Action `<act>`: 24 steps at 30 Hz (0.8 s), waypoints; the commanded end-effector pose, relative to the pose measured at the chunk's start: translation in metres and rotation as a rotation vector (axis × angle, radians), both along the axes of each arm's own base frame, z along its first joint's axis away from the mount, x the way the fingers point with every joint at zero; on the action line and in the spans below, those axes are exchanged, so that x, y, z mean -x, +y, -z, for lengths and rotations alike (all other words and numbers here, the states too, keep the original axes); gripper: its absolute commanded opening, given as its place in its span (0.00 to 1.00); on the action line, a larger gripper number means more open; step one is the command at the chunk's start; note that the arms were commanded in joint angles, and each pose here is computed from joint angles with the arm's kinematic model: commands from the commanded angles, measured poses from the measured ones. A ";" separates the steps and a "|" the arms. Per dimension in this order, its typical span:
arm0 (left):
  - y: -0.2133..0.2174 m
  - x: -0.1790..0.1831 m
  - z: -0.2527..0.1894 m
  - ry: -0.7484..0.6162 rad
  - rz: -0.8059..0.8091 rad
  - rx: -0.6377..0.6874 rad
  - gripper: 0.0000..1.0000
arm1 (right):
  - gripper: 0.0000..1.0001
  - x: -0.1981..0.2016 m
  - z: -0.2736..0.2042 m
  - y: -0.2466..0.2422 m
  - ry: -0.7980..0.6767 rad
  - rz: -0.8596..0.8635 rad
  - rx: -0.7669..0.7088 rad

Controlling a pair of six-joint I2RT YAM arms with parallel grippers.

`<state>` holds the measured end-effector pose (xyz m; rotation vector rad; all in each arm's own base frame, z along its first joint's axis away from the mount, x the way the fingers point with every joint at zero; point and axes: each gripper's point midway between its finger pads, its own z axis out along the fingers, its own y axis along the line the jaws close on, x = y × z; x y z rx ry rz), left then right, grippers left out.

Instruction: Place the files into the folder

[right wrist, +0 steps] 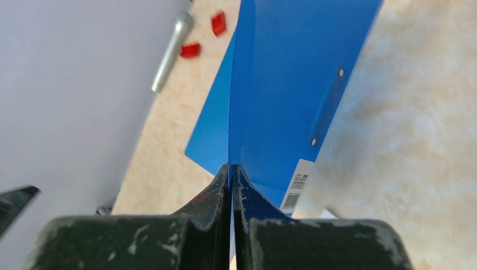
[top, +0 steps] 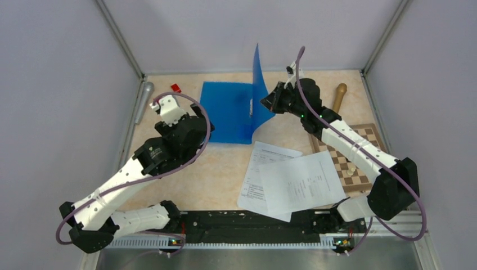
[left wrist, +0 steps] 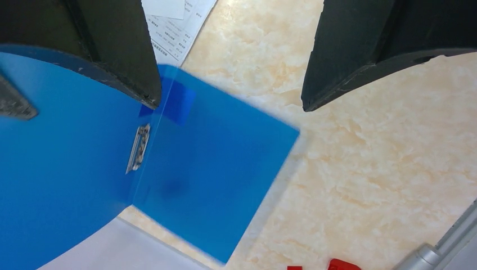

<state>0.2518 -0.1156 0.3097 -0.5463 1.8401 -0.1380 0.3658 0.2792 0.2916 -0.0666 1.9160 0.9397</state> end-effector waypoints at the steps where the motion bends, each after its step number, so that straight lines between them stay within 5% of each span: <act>1: -0.001 -0.011 -0.004 0.007 0.019 0.038 0.99 | 0.00 0.022 -0.020 -0.004 -0.092 -0.060 -0.029; 7: 0.006 -0.019 0.009 0.059 0.021 0.060 0.99 | 0.00 0.055 -0.004 -0.013 -0.077 -0.110 -0.051; 12: -0.014 -0.031 0.026 0.112 0.101 0.063 0.99 | 0.00 0.078 0.004 -0.010 -0.033 -0.140 -0.209; 20: -0.027 -0.054 0.095 0.308 0.177 0.059 0.99 | 0.00 0.093 0.033 0.003 0.117 -0.207 -0.316; 24: -0.023 -0.057 0.099 0.335 0.212 0.114 0.99 | 0.00 0.090 0.069 0.002 0.187 -0.213 -0.251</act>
